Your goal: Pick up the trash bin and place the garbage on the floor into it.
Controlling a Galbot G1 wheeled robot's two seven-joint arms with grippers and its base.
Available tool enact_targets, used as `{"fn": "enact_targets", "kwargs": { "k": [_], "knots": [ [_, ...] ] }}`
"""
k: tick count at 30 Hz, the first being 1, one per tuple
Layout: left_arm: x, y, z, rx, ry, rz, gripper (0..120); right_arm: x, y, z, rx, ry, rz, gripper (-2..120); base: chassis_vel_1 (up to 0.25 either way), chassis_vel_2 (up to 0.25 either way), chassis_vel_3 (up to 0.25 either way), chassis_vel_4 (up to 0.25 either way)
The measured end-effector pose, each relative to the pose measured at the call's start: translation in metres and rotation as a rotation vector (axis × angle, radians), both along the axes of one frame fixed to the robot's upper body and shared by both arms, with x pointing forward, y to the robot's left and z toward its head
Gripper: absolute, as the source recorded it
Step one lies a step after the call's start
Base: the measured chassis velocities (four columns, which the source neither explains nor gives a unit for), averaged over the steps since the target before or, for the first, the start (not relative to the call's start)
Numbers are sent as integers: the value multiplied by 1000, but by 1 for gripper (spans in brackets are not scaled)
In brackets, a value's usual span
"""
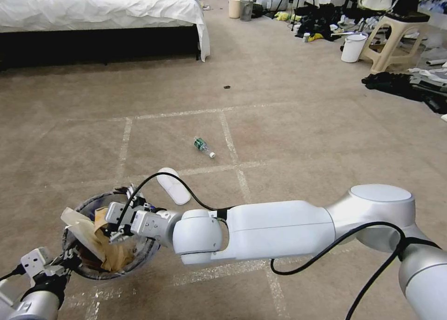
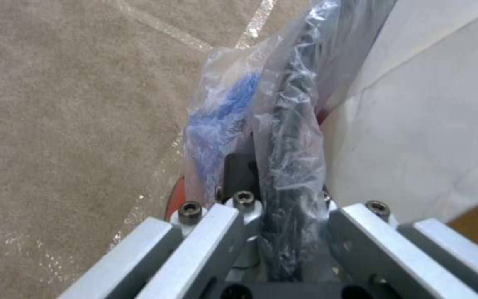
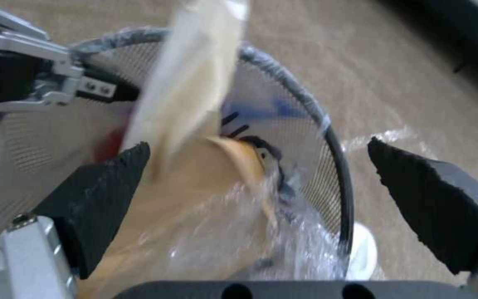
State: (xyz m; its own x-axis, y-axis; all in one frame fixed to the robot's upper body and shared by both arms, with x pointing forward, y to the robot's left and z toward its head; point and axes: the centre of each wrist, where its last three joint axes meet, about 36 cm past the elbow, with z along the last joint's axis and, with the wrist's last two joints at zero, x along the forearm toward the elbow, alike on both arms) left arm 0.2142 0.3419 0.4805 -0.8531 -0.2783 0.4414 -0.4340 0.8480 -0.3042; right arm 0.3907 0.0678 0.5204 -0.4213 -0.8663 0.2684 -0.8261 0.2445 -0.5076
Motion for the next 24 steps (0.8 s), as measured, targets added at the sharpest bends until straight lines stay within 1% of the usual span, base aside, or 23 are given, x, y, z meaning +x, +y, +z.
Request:
{"fn": "enact_targets", "kwargs": {
  "k": [1,2,4,6,10,14,16,17,19,20,22,23,24],
  "knots": [
    [0,0,0,0,0,0,1,-3,-1,2,-10,41,-10,100,0,0,0,0],
    [0,0,0,1,0,-1,1,-9,-3,11,-45,116,-37,100,0,0,0,0],
    [0,0,0,1,-1,-1,1,-11,-4,16,-56,136,-44,100,0,0,0,0],
    [0,-1,0,0,-1,-3,1,-15,-6,27,-93,171,-57,100,0,0,0,0],
    [0,-2,0,-1,-1,-5,1,-16,-7,31,-106,177,-72,100,0,0,0,0],
    [0,-2,0,1,1,-6,1,-14,-10,43,-72,166,-81,100,0,0,0,0],
    [-1,-1,1,3,1,-8,1,-5,-16,66,20,154,-103,100,0,0,0,0],
    [-1,-1,1,3,1,-8,1,-5,-16,66,20,154,-103,100,0,0,0,0],
    [-1,-1,2,5,-3,-10,1,9,-30,90,135,152,-125,100,0,0,0,0],
    [-1,-1,2,5,-3,-10,1,9,-30,90,135,152,-125,100,0,0,0,0],
    [-1,-1,5,7,-6,-14,1,26,-51,108,280,177,-145,100,0,0,0,0],
    [-1,-1,5,7,-6,-14,1,26,-51,108,280,177,-145,100,0,0,0,0],
    [-2,-1,7,9,-4,-16,1,38,-67,116,372,194,-162,100,0,0,0,0]
  ]
}}
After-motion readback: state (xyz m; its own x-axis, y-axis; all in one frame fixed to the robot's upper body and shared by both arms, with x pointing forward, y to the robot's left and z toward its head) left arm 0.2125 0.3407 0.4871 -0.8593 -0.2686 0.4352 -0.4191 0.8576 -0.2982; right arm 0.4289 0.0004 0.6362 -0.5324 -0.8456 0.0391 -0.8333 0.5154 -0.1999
